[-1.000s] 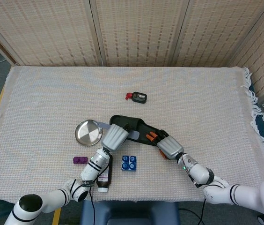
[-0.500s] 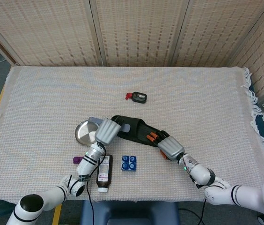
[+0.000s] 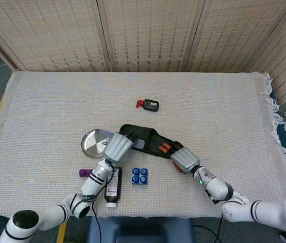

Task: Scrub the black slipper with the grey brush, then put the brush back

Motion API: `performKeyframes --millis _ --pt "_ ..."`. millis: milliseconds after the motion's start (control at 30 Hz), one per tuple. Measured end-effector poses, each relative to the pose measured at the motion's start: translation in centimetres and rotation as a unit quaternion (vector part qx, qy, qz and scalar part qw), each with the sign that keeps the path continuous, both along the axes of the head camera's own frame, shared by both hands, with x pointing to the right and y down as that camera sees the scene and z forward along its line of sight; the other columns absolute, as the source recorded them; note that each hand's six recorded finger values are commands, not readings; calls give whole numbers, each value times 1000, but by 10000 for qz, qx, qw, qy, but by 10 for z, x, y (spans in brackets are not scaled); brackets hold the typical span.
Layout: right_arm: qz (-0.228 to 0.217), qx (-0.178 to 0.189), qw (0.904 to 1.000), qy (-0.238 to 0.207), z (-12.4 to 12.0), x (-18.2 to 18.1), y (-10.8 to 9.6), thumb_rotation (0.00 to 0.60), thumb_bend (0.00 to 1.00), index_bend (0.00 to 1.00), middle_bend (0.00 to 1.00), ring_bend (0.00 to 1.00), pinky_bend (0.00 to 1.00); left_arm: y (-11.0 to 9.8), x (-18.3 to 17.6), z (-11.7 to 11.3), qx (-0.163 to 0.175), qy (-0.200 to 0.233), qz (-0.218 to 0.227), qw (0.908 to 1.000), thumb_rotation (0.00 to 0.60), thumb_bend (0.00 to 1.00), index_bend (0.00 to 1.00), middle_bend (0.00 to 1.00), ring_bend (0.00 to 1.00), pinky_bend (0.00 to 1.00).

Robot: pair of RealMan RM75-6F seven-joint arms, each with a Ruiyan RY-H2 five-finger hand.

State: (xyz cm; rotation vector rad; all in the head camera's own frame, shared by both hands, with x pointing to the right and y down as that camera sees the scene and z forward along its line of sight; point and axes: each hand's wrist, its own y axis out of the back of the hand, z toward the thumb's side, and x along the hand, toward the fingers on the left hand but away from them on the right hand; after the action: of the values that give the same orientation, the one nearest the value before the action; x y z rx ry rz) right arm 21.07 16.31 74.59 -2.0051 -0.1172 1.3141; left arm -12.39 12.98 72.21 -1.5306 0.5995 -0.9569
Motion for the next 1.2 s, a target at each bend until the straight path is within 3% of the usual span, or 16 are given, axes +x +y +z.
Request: performKeyframes --millis 167,300,433,733,1000,1200 --pt "-96 226 9997 17 -8 7 -5 600 550 0 0 0 0 -3 -42 0 -95 -249 -343 9991 600 377 384 408 932 1000" --pt "66 196 9997 -113 -19 12 -8 600 403 0 0 0 0 -4 -77 1 -51 -610 -477 9970 600 375 383 408 931 1000" --pt "332 202 9986 -372 -39 17 -17 600 342 0 0 0 0 3 -101 8 -164 -911 -593 9939 600 376 382 406 931 1000" --pt "678 456 9934 -808 -74 21 -37 600 316 0 0 0 0 17 -112 31 -421 -1393 -579 9877 600 375 360 388 931 1000" --pt "690 416 9940 -734 -73 23 -34 600 316 0 0 0 0 13 -107 35 -297 -1486 -615 9865 600 375 336 361 931 1000" --pt "689 386 9942 -733 -72 23 -33 600 316 0 0 0 0 14 -108 37 -289 -1673 -596 9837 600 378 223 260 931 1000"
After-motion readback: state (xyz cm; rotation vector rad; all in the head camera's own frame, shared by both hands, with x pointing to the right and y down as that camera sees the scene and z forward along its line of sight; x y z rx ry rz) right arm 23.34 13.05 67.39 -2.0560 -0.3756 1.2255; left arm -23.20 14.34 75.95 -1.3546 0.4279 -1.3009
